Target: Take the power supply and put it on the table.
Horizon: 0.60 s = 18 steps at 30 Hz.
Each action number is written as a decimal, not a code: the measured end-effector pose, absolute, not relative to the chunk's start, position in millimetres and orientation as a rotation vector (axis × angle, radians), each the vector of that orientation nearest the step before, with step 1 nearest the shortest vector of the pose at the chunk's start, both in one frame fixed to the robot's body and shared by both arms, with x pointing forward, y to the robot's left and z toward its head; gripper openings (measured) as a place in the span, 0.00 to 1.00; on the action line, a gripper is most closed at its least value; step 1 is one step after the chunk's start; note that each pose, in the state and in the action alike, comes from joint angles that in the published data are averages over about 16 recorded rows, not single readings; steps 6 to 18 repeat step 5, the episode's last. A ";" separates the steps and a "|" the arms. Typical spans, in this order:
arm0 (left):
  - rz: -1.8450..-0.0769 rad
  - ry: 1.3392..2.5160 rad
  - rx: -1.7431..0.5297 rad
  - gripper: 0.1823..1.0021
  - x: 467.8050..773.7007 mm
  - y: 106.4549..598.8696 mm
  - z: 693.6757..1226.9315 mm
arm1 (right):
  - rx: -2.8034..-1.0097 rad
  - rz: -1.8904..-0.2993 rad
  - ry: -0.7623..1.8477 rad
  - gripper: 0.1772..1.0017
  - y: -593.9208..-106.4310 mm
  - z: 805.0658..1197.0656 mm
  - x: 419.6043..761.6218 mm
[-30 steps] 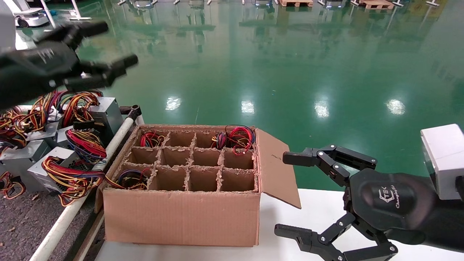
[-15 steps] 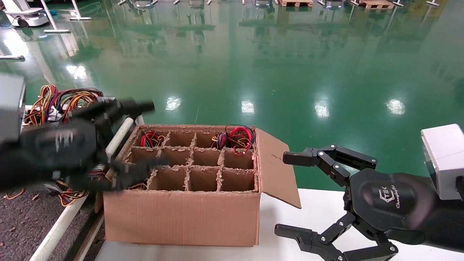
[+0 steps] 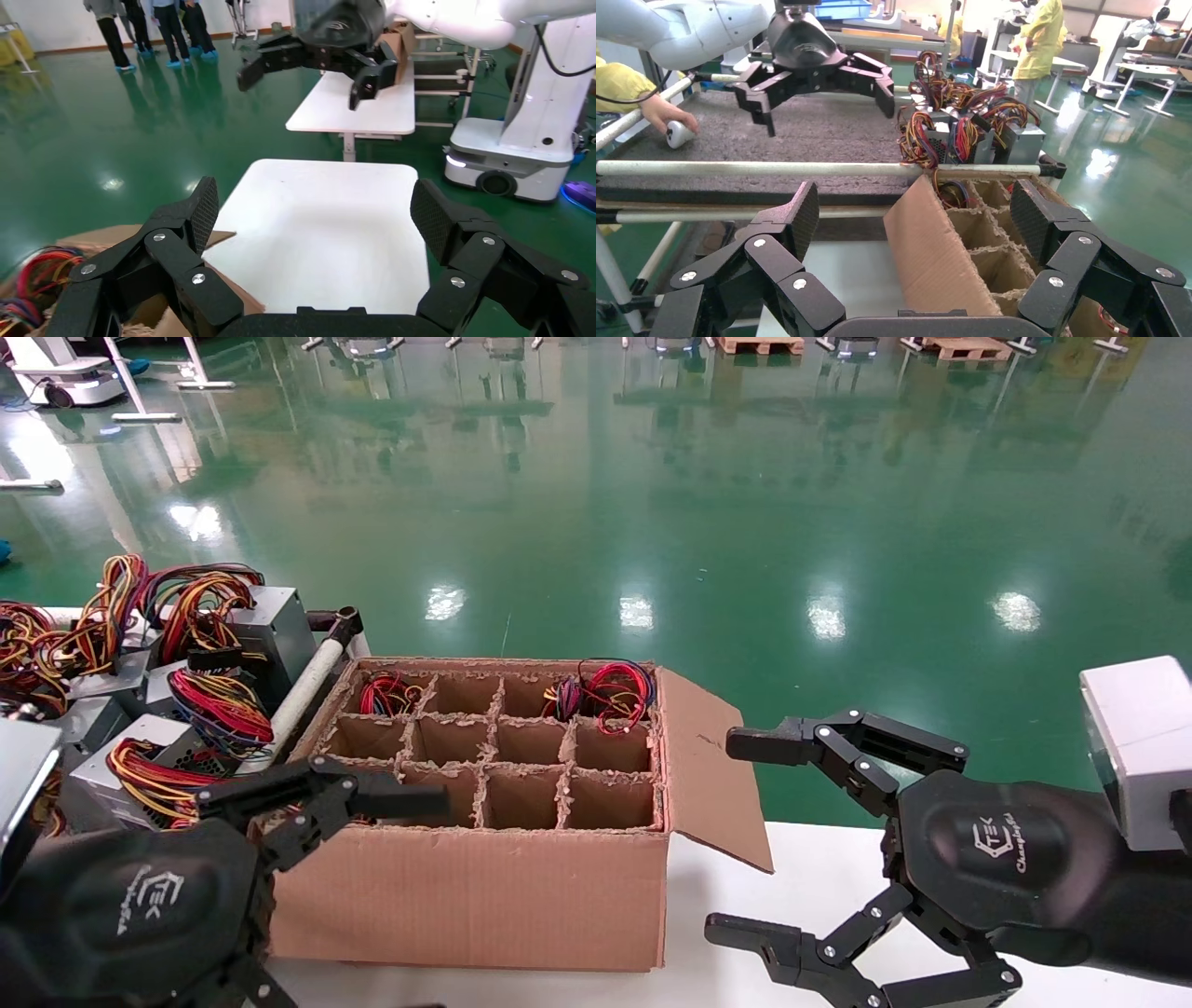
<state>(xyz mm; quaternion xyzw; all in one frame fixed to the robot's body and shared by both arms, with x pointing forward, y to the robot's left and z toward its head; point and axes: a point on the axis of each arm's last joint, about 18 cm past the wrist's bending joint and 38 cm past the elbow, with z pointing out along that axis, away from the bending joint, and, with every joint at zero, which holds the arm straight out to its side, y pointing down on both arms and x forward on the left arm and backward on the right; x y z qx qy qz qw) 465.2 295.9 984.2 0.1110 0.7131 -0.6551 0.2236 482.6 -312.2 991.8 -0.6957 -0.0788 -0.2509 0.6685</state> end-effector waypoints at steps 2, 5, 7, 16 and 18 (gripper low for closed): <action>-1.809 1.973 0.310 1.00 463.9 295.5 983.3 | -1.569 -0.566 -0.178 1.00 -312.3 991.8 482.6; -1.809 1.968 0.308 1.00 464.8 296.0 984.1 | -1.569 -0.566 -0.178 1.00 -312.3 991.8 482.6; -1.809 1.968 0.308 1.00 464.8 296.0 984.1 | -1.569 -0.566 -0.178 1.00 -312.3 991.8 482.6; -1.809 1.968 0.308 1.00 464.8 296.0 984.1 | -1.569 -0.566 -0.178 1.00 -312.3 991.8 482.6; -1.809 1.968 0.308 1.00 464.8 296.0 984.1 | -1.569 -0.566 -0.178 1.00 -312.3 991.8 482.6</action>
